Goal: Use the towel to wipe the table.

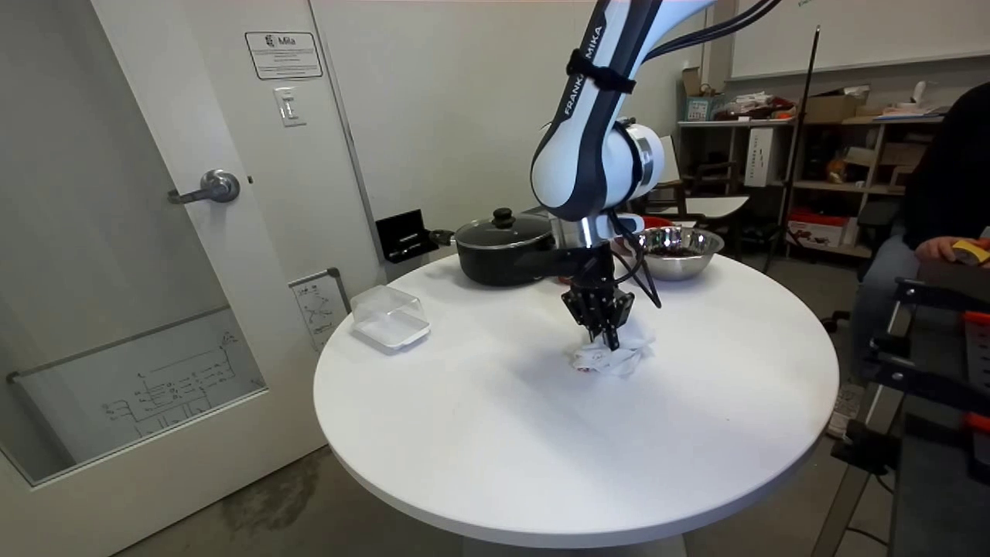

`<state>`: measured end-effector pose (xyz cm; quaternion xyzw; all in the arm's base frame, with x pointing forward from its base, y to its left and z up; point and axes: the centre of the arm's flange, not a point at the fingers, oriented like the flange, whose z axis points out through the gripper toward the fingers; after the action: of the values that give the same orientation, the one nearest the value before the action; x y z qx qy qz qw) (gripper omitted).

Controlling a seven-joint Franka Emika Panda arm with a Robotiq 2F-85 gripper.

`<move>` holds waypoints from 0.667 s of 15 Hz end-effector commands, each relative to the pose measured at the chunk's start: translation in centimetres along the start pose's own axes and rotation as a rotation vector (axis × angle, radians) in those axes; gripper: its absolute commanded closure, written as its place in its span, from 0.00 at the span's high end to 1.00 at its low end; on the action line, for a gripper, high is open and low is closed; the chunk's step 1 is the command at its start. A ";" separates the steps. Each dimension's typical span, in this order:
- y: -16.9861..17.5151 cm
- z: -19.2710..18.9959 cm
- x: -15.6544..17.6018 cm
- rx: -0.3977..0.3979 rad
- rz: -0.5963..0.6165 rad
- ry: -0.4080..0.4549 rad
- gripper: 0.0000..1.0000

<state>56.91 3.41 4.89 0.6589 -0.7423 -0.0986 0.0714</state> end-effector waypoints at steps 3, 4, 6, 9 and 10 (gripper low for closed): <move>-1.3 4.8 2.3 0.057 0.034 0.003 0.06; -1.5 4.6 2.0 0.067 0.021 -0.004 0.06; -2.2 4.0 1.1 0.075 0.003 0.003 0.06; -3.6 2.9 -0.5 0.149 -0.050 0.032 0.06; -4.0 2.6 -1.0 0.182 -0.068 0.037 0.06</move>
<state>58.11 2.83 5.22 0.6640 -0.7433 -0.0676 0.0445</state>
